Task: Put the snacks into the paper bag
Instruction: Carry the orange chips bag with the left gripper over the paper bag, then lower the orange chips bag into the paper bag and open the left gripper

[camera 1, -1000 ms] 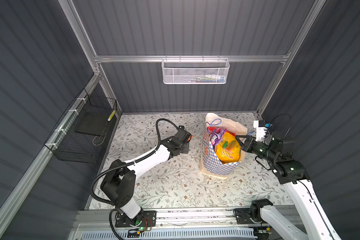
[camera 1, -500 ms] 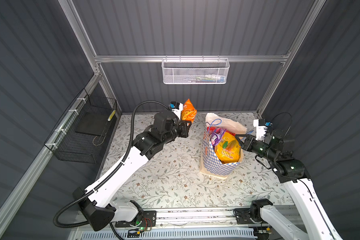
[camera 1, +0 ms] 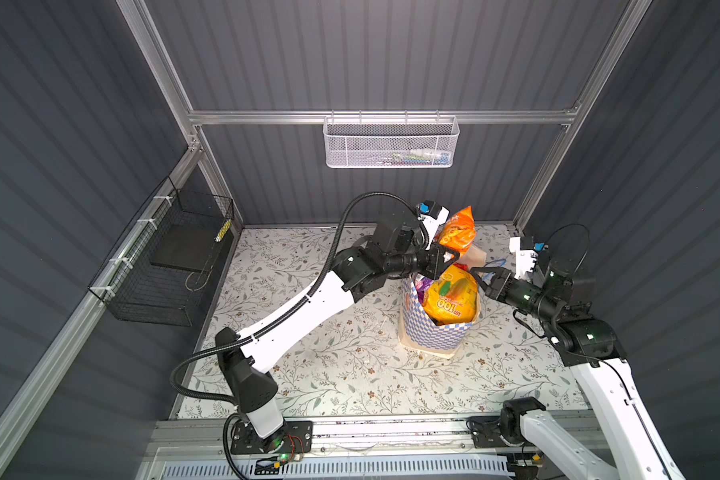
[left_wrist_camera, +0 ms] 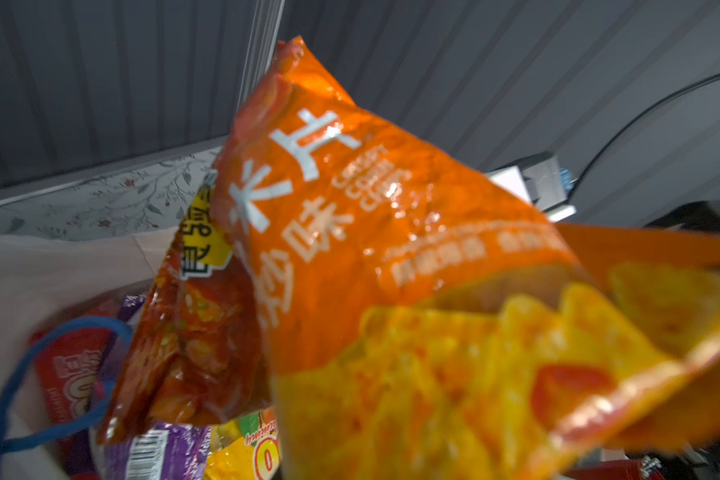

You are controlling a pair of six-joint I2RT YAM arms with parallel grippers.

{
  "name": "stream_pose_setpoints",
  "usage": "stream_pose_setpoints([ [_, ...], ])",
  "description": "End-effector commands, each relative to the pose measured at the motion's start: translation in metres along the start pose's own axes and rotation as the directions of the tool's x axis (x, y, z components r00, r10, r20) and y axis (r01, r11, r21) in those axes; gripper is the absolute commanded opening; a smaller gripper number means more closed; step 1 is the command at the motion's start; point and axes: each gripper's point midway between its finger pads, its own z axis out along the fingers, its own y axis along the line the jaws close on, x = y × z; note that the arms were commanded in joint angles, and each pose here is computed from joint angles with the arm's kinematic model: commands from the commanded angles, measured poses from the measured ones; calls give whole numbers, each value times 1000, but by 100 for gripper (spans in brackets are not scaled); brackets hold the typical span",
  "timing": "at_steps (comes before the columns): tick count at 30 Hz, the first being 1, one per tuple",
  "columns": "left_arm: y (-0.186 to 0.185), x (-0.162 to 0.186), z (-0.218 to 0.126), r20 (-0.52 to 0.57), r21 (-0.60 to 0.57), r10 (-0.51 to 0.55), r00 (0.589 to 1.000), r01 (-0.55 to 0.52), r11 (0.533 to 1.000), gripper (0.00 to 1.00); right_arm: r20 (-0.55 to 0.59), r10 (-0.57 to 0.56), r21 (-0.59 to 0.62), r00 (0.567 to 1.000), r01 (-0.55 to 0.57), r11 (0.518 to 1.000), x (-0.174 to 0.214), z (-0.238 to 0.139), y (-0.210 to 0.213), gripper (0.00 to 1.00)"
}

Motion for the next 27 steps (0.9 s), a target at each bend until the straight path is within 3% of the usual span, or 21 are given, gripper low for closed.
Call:
stream_pose_setpoints([
  [1,-14,17,15,-84,105,-45,995,54,993,0,63,-38,-95,997,44,994,-18,-18,35,0],
  [9,8,86,27,-253,41,-103,962,117,992,0,73,-44,-108,996,52,993,-23,-21,42,0],
  [16,23,142,35,-418,-9,-137,898,146,989,4,81,-54,-110,995,63,992,-27,-23,45,0],
  [19,37,153,34,-455,-72,-126,881,105,992,17,82,-57,-112,995,66,992,-28,-24,46,0],
  [21,47,143,28,-437,-148,-108,893,47,988,38,82,-57,-112,995,66,992,-27,-24,46,0],
  [23,33,115,20,-370,-114,-61,927,20,993,55,81,-55,-112,995,64,992,-27,-23,46,0],
  [27,3,66,-5,-231,-48,2,973,-13,999,64,81,-54,-109,995,63,992,-26,-23,45,0],
])
